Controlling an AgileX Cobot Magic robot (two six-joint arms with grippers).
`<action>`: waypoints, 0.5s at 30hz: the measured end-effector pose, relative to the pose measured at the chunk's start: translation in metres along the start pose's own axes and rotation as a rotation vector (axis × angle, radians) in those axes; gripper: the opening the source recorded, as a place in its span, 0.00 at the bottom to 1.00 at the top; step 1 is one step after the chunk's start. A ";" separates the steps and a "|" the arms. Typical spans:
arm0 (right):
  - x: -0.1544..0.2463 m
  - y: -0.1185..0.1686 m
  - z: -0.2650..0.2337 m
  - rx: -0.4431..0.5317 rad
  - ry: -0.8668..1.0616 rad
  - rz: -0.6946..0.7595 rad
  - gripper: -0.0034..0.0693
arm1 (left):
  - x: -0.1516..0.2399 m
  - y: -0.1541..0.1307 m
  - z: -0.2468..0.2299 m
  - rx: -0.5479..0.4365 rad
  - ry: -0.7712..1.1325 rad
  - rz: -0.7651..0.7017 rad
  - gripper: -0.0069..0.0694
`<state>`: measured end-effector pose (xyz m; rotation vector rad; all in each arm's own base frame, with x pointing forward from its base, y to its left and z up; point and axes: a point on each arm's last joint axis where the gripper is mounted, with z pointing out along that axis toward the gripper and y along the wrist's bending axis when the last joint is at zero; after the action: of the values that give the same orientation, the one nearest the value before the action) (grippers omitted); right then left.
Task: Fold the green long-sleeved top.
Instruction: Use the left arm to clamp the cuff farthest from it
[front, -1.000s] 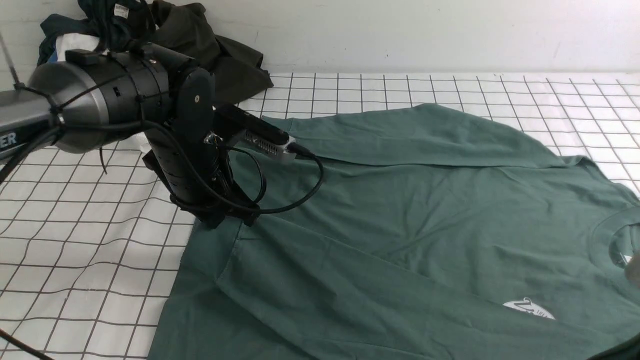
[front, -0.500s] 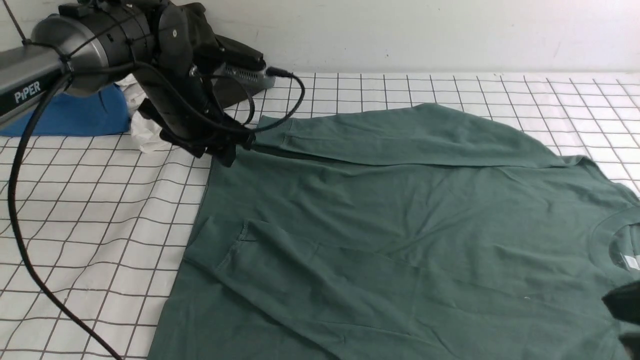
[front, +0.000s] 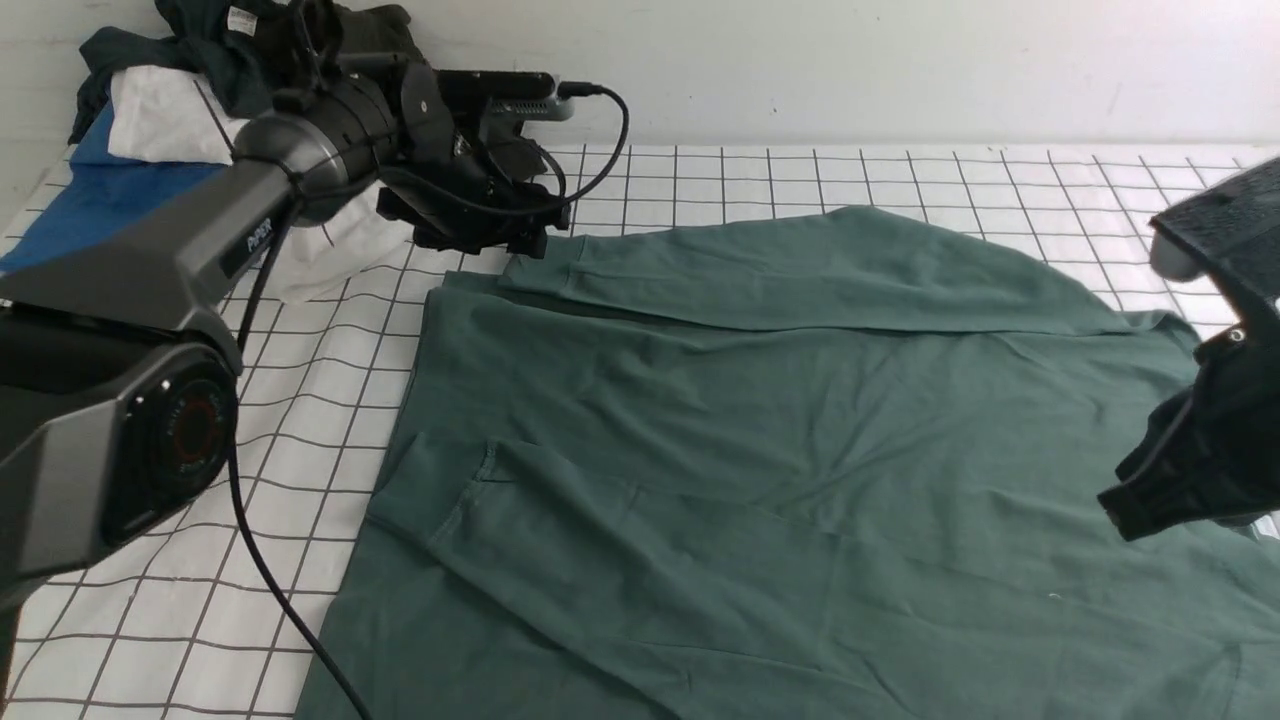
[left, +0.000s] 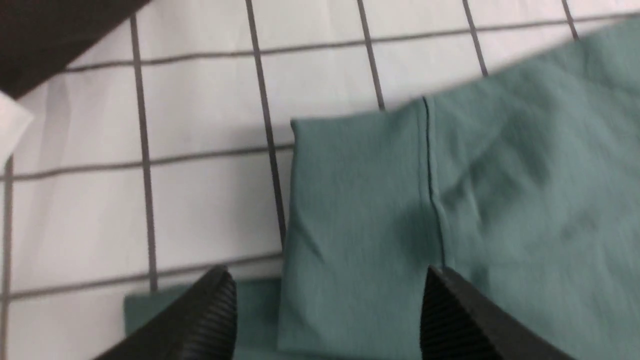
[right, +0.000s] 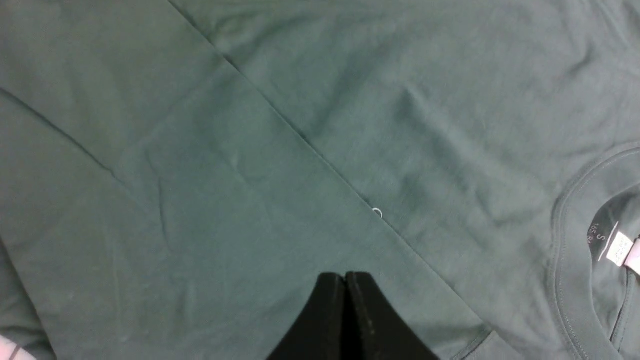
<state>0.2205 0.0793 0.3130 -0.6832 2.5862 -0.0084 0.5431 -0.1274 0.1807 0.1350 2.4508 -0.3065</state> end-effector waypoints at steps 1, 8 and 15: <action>-0.001 0.000 0.002 -0.001 0.008 -0.003 0.03 | 0.000 0.001 0.005 0.000 -0.012 -0.009 0.69; -0.003 0.000 0.013 -0.007 0.034 -0.008 0.03 | 0.014 0.007 0.036 -0.006 -0.013 -0.041 0.59; -0.005 0.000 0.017 -0.007 0.034 -0.012 0.03 | 0.009 0.005 0.031 0.000 -0.012 -0.013 0.21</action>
<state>0.2317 0.0837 0.3005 -0.7066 2.6158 -0.0146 0.5557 -0.1299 0.1506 0.1175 2.4407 -0.3119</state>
